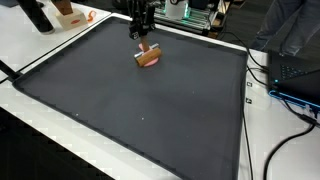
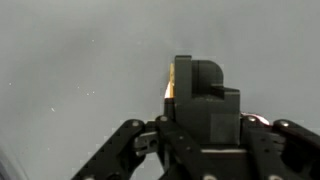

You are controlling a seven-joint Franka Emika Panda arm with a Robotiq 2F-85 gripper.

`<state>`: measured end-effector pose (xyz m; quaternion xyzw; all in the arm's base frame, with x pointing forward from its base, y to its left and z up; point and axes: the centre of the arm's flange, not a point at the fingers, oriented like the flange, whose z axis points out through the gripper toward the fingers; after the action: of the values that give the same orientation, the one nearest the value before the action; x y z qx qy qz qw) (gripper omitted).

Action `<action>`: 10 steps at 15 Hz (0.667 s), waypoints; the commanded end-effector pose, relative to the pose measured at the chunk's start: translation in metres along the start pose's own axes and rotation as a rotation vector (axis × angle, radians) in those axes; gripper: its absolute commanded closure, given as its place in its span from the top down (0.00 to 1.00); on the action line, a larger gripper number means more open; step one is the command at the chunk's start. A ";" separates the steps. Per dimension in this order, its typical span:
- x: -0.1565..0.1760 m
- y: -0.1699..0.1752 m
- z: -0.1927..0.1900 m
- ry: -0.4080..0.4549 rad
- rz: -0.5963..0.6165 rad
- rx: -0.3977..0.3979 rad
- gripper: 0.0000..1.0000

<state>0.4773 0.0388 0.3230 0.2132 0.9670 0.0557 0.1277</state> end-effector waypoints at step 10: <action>0.010 0.025 0.008 0.022 0.022 -0.058 0.24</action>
<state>0.4803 0.0520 0.3241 0.2218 0.9639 0.0730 0.1278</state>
